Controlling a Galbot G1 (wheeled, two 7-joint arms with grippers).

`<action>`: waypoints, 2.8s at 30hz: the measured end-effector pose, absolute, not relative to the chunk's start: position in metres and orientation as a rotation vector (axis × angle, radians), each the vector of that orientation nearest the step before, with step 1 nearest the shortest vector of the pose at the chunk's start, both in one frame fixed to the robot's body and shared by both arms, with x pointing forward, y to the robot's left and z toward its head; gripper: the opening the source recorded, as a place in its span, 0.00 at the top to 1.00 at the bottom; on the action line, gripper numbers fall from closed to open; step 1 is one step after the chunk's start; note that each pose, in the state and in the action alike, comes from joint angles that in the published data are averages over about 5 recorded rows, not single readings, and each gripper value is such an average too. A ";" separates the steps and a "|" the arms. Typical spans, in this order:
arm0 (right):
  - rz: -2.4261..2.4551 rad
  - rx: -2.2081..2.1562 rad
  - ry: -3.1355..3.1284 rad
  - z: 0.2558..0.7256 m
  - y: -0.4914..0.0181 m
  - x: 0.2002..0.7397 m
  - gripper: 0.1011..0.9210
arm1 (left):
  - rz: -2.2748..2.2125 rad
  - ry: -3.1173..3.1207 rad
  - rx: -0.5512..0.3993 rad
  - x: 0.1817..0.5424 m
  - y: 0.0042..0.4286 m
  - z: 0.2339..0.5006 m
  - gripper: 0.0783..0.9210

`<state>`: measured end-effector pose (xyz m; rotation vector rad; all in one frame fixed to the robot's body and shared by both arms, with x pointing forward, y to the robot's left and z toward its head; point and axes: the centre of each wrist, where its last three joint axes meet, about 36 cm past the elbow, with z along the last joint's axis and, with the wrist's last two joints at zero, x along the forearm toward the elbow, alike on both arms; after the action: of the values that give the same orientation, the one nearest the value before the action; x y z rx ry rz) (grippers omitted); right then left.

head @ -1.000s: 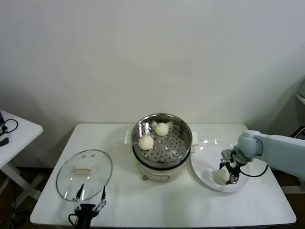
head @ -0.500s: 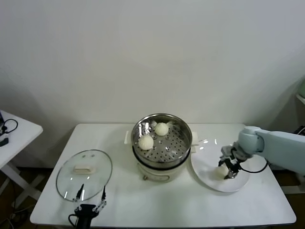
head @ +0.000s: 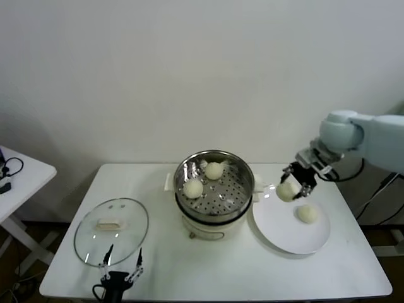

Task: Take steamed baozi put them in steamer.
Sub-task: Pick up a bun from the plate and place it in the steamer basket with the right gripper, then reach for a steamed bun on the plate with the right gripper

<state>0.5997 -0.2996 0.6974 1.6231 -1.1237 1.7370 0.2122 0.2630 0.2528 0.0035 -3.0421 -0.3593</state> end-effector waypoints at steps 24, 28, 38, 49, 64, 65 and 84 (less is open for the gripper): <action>2.384 2.113 -0.518 0.659 -0.143 0.581 0.40 | -0.365 -3.049 0.042 0.213 0.266 0.253 0.12; 2.424 2.148 -0.442 0.637 -0.137 0.588 0.41 | -0.363 -3.048 0.042 0.213 0.265 0.252 0.12; 2.451 2.204 -0.361 0.597 -0.125 0.605 0.41 | -0.358 -3.048 0.046 0.216 0.265 0.249 0.12; 2.452 2.225 -0.369 0.591 -0.124 0.622 0.23 | -0.356 -3.049 0.050 0.216 0.266 0.249 0.12; 2.150 2.054 -0.749 0.670 -0.210 0.660 0.12 | -0.363 -3.055 0.035 0.216 0.264 0.253 0.12; 2.111 2.010 -0.797 0.674 -0.221 0.661 0.12 | -0.364 -3.056 0.033 0.216 0.264 0.253 0.12; 1.452 1.319 -1.290 0.605 -0.406 0.633 0.12 | -0.349 -3.072 0.030 0.218 0.262 0.252 0.12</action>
<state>0.6332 -0.4061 0.6045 1.3193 -1.2903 1.4518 0.2177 0.2615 0.2524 0.0304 -3.0718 -0.3487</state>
